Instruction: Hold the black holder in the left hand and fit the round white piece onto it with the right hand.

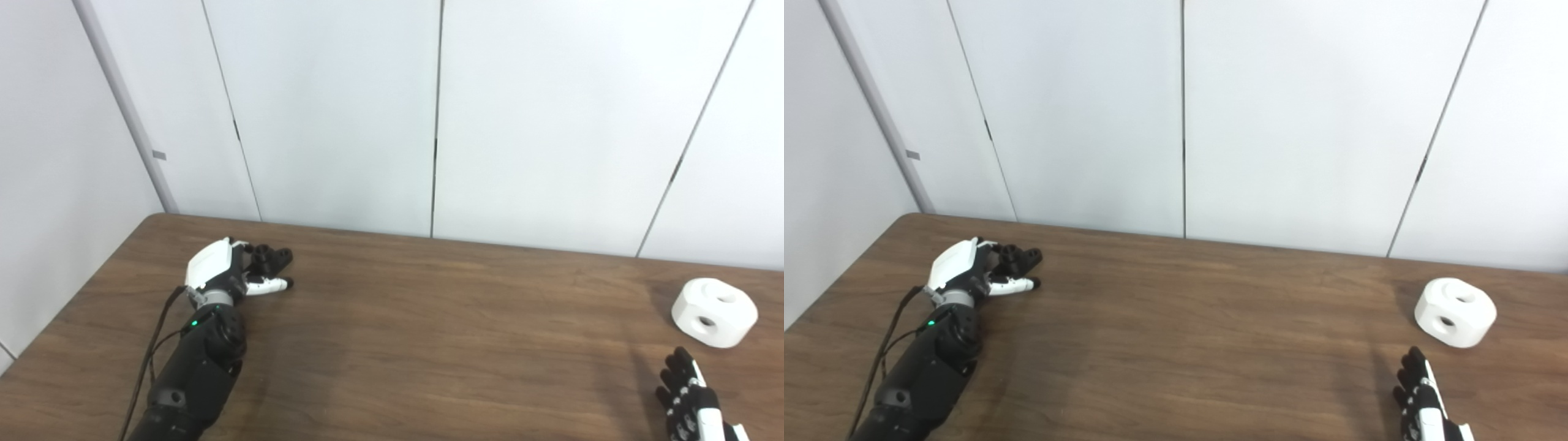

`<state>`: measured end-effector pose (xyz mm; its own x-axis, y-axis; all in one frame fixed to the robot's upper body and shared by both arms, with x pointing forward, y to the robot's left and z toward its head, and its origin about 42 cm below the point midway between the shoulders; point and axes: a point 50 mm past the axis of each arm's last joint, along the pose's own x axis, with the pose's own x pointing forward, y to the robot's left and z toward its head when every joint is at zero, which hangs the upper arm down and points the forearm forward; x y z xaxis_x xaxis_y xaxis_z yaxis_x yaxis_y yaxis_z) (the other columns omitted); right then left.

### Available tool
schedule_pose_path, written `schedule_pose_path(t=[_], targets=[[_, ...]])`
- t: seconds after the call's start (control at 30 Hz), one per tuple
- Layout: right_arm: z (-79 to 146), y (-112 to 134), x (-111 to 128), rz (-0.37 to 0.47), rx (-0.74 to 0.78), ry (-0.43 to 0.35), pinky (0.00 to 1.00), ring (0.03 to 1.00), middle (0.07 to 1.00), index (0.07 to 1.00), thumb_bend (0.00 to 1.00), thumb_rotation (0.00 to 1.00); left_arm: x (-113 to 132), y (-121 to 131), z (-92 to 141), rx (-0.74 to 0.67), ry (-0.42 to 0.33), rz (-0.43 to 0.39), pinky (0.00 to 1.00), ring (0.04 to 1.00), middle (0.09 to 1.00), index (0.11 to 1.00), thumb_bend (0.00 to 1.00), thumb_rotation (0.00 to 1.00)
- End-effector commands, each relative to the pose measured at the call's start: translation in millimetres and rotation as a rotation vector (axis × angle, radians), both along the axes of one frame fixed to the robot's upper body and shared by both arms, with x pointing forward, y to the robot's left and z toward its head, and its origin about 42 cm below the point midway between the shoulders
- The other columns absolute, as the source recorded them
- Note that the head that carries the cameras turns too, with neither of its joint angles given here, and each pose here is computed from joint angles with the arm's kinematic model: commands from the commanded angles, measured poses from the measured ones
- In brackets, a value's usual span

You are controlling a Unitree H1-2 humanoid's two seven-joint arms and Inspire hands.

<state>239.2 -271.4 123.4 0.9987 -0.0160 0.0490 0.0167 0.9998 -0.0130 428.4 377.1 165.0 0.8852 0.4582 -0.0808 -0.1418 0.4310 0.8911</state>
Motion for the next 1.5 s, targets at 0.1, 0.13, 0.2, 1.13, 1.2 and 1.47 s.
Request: schedule_pose_path(t=[0.1,0.13,0.2,1.13,1.2,1.47], targets=[[8.7,2.0,-0.8,0.009,0.002,-0.027,1.0,1.0,1.0,1.0,0.44,1.0,13.6,12.9,33.6,0.071,-0.072,0.026,1.0,1.0,0.992,0.833,0.91,0.41],[8.7,1.7,-0.8,0.009,0.002,-0.026,1.0,1.0,1.0,1.0,0.44,1.0,13.4,14.0,32.9,0.072,-0.068,0.029,1.0,1.0,0.993,0.831,0.91,0.41],[8.9,1.4,-0.9,0.011,0.001,-0.026,1.0,1.0,1.0,1.0,0.45,1.0,12.9,15.8,31.4,0.078,-0.062,0.035,1.0,1.0,0.994,0.824,0.91,0.42],[9.4,1.3,1.4,0.012,0.009,-0.033,1.0,1.0,1.0,1.0,0.46,1.0,14.8,16.2,21.4,0.031,-0.042,0.028,1.0,1.0,0.947,0.68,0.88,0.32],[9.3,1.2,0.9,0.014,0.013,-0.037,1.0,1.0,1.0,1.0,0.44,1.0,13.9,16.8,19.6,-0.001,-0.058,0.025,1.0,0.999,0.91,0.623,0.86,0.24],[9.6,1.6,1.1,0.015,0.028,-0.037,1.0,1.0,1.0,1.0,0.44,1.0,12.4,21.7,10.4,-0.065,-0.108,-0.014,1.0,0.917,0.804,0.485,0.53,0.05]])
